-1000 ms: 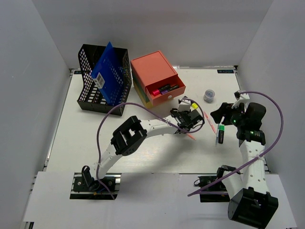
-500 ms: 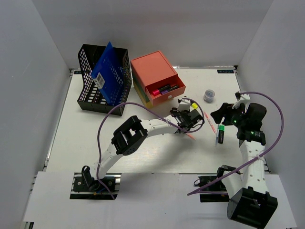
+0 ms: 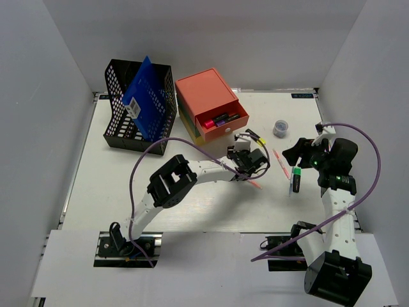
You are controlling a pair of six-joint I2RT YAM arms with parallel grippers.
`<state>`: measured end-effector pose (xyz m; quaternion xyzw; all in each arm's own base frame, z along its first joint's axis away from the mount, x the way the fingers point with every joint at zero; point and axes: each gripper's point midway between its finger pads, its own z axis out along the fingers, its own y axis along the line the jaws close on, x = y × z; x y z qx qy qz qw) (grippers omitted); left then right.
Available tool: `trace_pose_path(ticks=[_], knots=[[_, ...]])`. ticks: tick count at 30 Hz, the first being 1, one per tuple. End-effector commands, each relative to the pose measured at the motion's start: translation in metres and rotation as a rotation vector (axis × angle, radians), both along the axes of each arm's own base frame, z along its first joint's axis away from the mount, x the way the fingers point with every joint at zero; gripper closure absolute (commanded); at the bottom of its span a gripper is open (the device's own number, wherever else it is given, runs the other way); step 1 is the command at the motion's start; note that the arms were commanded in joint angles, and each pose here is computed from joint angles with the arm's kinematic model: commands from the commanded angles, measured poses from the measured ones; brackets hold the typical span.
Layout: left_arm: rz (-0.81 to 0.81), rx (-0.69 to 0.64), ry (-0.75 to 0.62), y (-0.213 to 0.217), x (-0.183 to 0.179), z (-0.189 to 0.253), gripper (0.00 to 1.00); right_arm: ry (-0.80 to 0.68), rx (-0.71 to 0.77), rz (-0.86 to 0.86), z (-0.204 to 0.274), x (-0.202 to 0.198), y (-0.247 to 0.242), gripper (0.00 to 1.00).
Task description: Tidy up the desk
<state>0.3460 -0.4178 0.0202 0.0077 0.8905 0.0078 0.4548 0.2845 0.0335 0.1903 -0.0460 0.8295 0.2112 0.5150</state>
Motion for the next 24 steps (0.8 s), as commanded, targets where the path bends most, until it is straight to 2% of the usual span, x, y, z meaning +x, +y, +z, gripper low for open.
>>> trace_pose_path(ticks=[1,4,12,19,24], knots=[[-0.004,-0.003,0.056,0.011,-0.005,-0.003,0.45,-0.026,0.006,0.003,0.006,0.002,0.0,0.34],[-0.004,-0.002,0.077,0.016,-0.006,-0.009,0.46,-0.029,0.006,0.005,0.007,0.002,0.0,0.34],[-0.042,0.002,0.085,0.018,-0.01,-0.012,0.73,-0.026,0.007,0.007,0.006,0.002,0.0,0.34],[-0.154,-0.015,0.02,0.005,-0.004,0.024,0.95,-0.022,0.008,0.009,0.005,0.001,0.0,0.35],[-0.265,-0.072,-0.034,-0.011,-0.003,0.065,0.99,-0.026,0.006,0.008,0.006,0.002,0.0,0.35]])
